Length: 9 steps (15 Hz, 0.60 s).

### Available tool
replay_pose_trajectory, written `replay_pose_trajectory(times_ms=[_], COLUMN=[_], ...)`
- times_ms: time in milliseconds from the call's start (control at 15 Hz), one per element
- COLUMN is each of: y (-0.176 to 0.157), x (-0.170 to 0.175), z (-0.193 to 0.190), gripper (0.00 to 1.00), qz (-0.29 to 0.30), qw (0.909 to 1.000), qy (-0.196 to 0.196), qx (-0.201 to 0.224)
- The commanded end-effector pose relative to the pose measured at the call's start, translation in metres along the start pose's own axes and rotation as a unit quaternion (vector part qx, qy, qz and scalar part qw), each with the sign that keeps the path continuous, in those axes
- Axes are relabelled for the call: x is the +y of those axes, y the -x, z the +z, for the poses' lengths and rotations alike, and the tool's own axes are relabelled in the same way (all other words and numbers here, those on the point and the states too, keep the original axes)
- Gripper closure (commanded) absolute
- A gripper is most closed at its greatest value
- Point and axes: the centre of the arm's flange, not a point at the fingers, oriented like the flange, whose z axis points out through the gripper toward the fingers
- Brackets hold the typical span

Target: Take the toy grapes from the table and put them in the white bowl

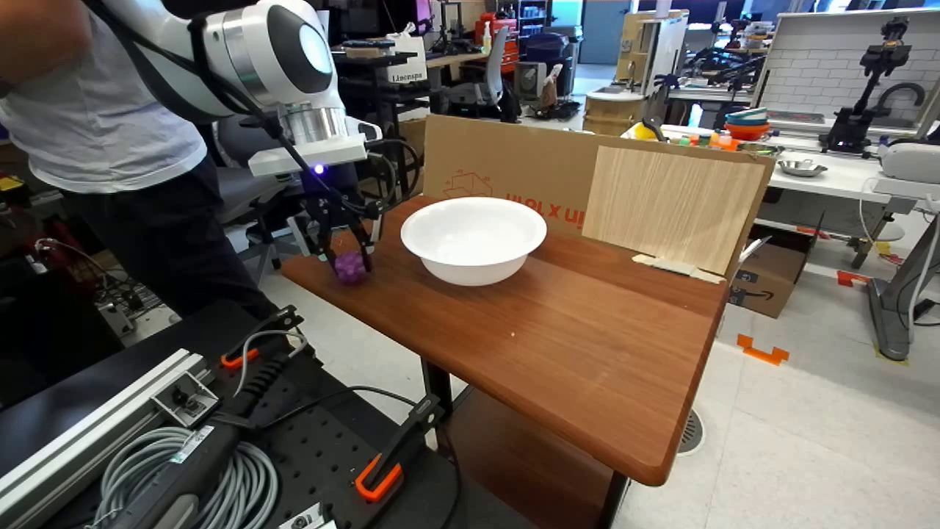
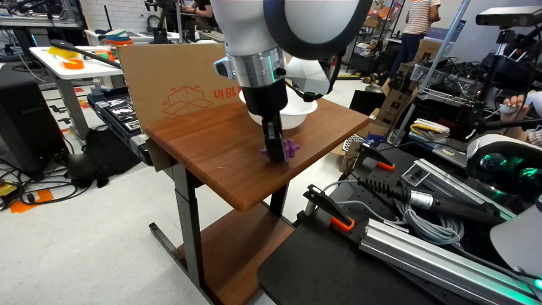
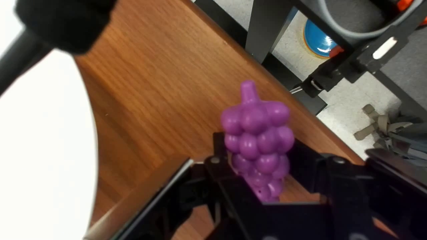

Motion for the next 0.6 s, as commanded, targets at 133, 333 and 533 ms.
replay_pose_trajectory(times_ms=[133,333,533], y=[0.081,0.103,0.11], x=[0.019,0.072,0.128], z=[-0.039,-0.049,-0.058], gripper=[0.81,0.81,0.81], qz=[0.092,0.167,0.225], qw=[0.9934,0.9802,0.9638], qy=[-0.027,-0.084,-0.123], qx=[0.063,0.066,0.073])
